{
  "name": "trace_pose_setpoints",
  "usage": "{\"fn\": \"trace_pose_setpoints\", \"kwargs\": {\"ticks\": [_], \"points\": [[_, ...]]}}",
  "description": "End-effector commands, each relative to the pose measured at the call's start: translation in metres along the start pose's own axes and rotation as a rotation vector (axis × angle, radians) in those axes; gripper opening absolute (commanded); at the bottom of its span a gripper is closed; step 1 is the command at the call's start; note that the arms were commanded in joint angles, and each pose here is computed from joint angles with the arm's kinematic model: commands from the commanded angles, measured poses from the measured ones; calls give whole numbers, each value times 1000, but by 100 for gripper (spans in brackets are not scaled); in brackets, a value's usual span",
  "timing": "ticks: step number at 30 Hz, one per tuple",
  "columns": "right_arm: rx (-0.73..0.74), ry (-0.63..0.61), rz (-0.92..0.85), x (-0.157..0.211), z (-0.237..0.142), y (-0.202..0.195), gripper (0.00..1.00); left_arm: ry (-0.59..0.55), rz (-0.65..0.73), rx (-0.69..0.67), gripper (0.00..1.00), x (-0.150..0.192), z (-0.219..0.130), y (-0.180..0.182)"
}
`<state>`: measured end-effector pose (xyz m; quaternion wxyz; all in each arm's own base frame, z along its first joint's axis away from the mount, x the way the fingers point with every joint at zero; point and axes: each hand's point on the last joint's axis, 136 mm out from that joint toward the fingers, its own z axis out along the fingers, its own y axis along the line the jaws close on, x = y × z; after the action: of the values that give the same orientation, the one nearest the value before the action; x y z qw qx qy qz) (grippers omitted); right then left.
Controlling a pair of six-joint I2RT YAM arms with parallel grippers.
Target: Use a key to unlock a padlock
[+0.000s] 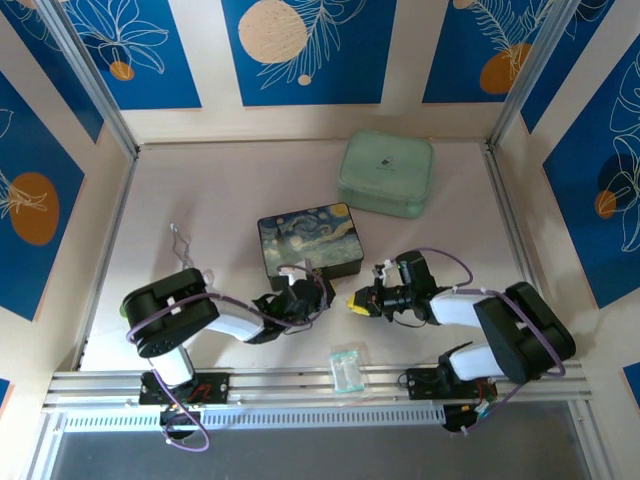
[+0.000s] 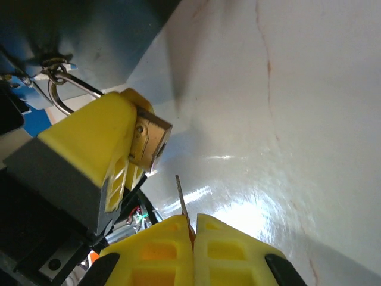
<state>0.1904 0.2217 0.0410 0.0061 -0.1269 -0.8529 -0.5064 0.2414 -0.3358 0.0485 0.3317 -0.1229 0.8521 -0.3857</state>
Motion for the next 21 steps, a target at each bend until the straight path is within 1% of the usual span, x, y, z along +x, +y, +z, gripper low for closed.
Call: {"fn": "trace_pose_setpoints", "kwargs": {"ticks": [1,10,12,16,21], "points": [[-89,50,-5,4,0,11,0,-22,-162,56,0,-2,2,0],[-100,49,-12,1,-1,15,0,-9,-272,96,0,5,9,0],[-101,43,-10,-2,0,15,0,-7,-263,100,0,5,10,-3],[-120,51,-9,-5,3,18,0,-6,-238,55,0,4,9,-2],[-157,52,-9,-9,5,23,0,-5,-238,20,0,2,7,-2]]}}
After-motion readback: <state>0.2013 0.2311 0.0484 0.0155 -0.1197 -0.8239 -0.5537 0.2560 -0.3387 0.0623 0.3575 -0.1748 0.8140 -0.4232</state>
